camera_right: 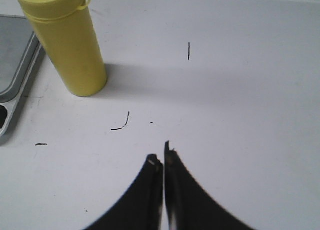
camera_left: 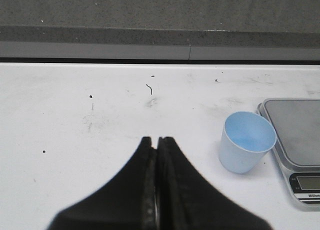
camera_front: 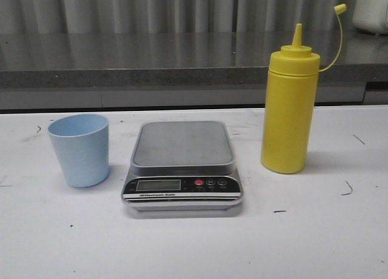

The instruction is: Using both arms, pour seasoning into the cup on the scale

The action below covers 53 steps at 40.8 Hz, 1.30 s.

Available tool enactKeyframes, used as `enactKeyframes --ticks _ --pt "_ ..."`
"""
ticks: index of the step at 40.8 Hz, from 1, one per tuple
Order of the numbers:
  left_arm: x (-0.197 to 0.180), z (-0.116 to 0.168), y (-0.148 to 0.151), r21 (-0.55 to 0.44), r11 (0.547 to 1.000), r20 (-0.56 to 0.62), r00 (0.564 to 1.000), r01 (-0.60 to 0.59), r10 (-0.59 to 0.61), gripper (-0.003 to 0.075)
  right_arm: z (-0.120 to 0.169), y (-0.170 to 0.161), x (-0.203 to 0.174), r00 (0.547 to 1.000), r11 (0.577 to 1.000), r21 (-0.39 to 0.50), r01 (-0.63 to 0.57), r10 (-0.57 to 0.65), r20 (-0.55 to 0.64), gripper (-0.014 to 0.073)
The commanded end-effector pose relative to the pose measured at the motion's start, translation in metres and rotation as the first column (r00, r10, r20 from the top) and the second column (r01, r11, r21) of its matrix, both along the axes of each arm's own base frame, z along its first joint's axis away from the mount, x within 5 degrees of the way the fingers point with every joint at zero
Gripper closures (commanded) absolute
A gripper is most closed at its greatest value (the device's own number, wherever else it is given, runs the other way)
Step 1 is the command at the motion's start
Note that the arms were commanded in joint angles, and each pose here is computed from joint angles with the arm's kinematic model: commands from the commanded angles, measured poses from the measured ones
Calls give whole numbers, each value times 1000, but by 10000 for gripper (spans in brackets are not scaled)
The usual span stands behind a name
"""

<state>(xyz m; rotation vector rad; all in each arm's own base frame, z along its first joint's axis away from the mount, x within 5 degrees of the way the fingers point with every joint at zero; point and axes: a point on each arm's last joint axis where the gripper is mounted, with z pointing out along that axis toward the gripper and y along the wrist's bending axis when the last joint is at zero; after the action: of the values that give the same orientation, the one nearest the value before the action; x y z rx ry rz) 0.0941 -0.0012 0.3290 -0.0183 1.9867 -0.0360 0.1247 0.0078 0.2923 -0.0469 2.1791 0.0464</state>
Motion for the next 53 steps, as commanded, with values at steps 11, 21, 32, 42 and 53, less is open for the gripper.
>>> enactKeyframes --ticks 11,21,32,42,53 --pt "9 12 0 -17 1000 50 999 -3 4 230 15 0 4 996 1000 -5 -6 6 90 190" --pt "25 6 -7 -26 998 -35 998 54 -55 230 15 0 4 996 1000 -5 -6 6 90 190" --pt "65 10 -39 -27 970 -163 957 240 -241 230 15 0 4 996 1000 -5 -6 6 90 190" --pt "118 0 -68 -35 949 -347 886 315 -307 230 15 0 4 996 1000 -5 -6 6 90 190" --pt "177 -24 -86 -40 949 -498 817 312 -289 230 15 0 4 996 1000 -5 -6 6 90 190"
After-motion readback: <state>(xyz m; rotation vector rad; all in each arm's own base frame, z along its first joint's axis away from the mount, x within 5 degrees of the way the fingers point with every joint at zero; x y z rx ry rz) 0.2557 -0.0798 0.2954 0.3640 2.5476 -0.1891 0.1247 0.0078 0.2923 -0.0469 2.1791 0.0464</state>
